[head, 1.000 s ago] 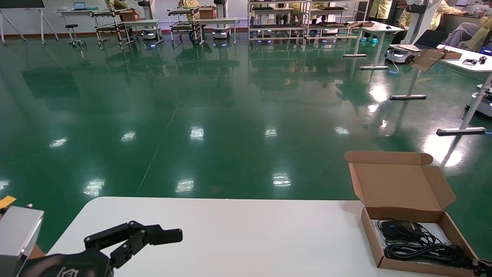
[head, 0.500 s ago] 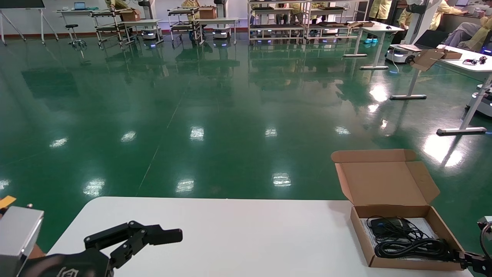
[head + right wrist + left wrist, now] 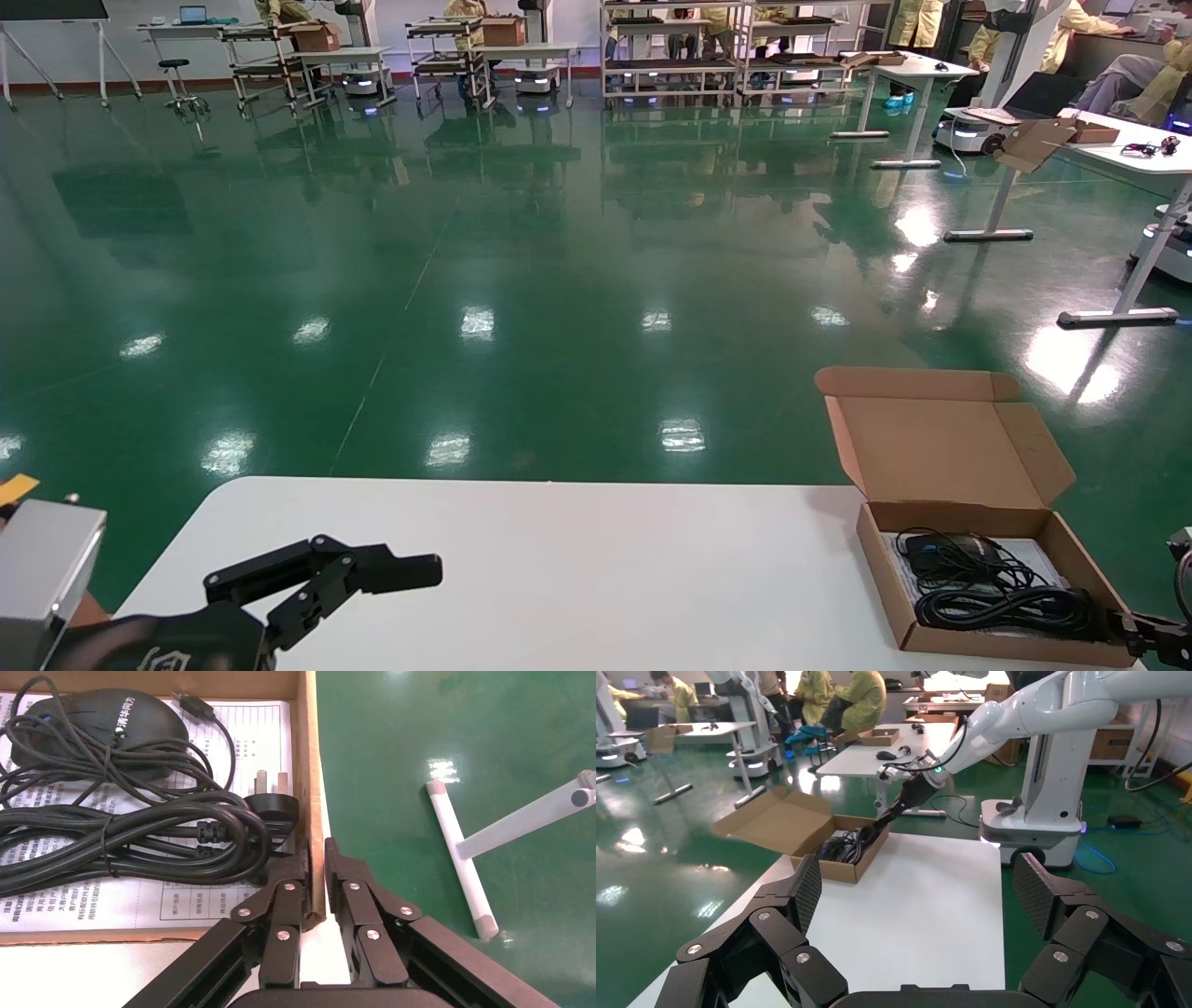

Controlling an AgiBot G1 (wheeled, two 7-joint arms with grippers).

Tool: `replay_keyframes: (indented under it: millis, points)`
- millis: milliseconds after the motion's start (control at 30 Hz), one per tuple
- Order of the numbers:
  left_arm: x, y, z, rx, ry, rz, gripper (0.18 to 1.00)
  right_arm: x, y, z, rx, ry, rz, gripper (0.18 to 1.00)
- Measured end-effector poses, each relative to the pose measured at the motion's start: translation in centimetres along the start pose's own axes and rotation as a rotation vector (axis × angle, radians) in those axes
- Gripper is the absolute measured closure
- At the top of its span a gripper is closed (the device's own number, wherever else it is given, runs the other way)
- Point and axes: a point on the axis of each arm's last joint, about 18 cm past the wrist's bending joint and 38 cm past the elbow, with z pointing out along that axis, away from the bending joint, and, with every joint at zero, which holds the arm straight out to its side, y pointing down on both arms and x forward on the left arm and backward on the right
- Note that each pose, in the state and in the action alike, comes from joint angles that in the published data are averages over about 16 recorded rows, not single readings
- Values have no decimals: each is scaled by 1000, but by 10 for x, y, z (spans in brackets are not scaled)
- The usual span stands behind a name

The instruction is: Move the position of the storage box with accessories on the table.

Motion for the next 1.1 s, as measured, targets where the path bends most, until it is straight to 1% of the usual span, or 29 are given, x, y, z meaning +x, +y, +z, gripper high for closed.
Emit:
replay_keyframes:
  millis: [200,400,600,733,800,933,1100]
  points:
    - [0,0,0,0,0,0,184,1,-1,-1,4,0,1,904]
    - [0,0,0,0,0,0,184,2,-9,-3,20,-6,3,824]
    - [0,0,0,0,0,0,184,3,-24,-9,46,-19,10,705]
    - [0,0,0,0,0,0,184,3,-36,-14,67,-35,18,604]
    - [0,0,0,0,0,0,184,3,-43,-17,80,-46,24,566]
    - [0,0,0,0,0,0,184,1,-58,-24,106,-77,38,460]
    - [0,0,0,0,0,0,184,-6,-78,-35,137,-138,56,362]
